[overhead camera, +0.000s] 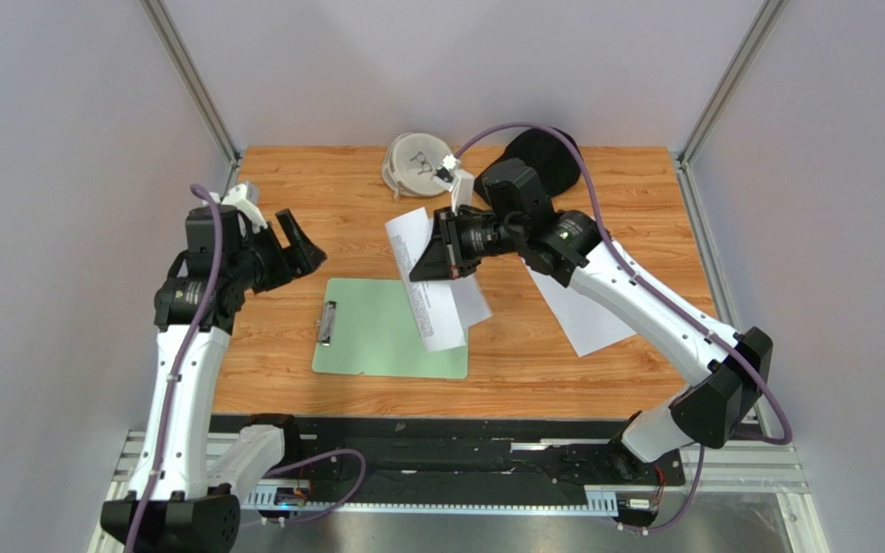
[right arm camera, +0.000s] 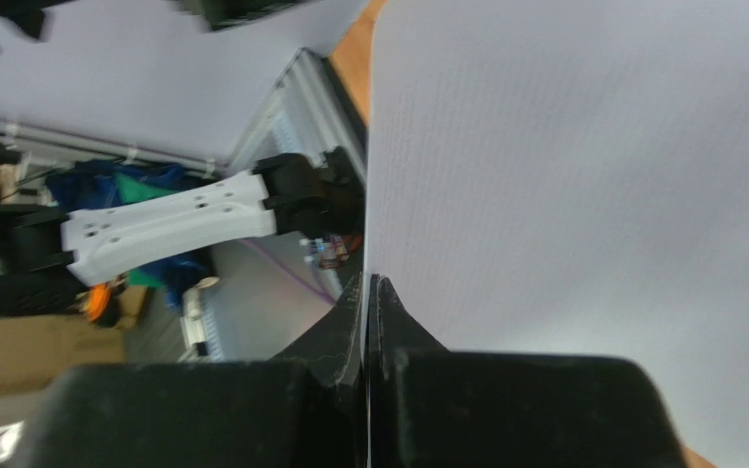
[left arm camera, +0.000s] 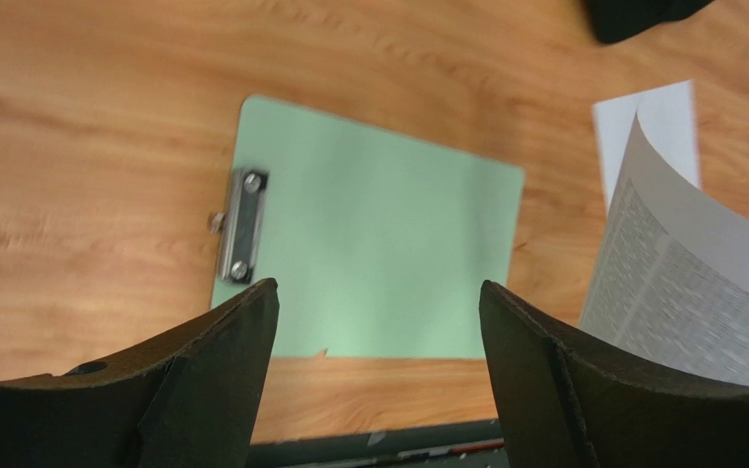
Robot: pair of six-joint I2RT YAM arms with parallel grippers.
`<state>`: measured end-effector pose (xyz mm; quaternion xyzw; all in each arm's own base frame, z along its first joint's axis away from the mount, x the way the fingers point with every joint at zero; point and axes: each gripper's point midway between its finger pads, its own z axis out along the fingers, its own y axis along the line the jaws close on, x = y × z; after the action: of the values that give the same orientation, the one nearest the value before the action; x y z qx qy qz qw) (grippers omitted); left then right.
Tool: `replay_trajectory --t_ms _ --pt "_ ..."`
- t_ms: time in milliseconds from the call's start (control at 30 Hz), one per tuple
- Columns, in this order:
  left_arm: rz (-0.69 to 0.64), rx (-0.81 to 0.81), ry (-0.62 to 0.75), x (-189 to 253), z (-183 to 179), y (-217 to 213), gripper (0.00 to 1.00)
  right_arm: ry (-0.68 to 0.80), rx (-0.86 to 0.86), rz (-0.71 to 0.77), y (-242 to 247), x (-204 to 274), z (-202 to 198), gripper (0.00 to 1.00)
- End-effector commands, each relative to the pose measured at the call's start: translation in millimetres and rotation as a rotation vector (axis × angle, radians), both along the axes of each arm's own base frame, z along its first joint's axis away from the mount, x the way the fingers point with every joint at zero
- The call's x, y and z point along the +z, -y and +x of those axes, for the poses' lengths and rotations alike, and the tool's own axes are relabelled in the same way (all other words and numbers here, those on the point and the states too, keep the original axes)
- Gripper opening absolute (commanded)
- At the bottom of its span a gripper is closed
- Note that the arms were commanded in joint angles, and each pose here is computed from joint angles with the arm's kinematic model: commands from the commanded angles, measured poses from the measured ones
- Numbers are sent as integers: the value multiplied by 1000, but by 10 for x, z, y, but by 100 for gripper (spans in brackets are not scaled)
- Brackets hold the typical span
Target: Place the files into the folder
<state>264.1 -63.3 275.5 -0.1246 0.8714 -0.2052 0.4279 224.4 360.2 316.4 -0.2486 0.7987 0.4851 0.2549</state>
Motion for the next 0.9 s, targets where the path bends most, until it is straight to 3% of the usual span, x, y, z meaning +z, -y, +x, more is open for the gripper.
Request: replay_trajectory --t_ms 0,67,200,367,500,800,867 --pt "56 28 -146 -477 -197 -218 84 -87 161 228 -69 500 -362 0" --pt "45 30 -169 -593 -190 -222 84 -116 134 246 -19 405 -283 0" --pt "1 26 -192 -709 -80 -167 83 -279 48 167 194 -375 -22 0" --pt "-24 -13 -260 -920 67 -111 83 -449 -18 -75 516 -1779 226 0" --pt "-21 -69 -362 -1166 156 -86 80 -460 -17 -196 593 -2477 370 0" --pt "172 -18 -472 -1595 360 -379 70 -477 -322 -334 917 -2949 785 0" --pt "242 -42 -537 -1783 367 -428 69 -511 -338 -281 846 -2930 791 0"
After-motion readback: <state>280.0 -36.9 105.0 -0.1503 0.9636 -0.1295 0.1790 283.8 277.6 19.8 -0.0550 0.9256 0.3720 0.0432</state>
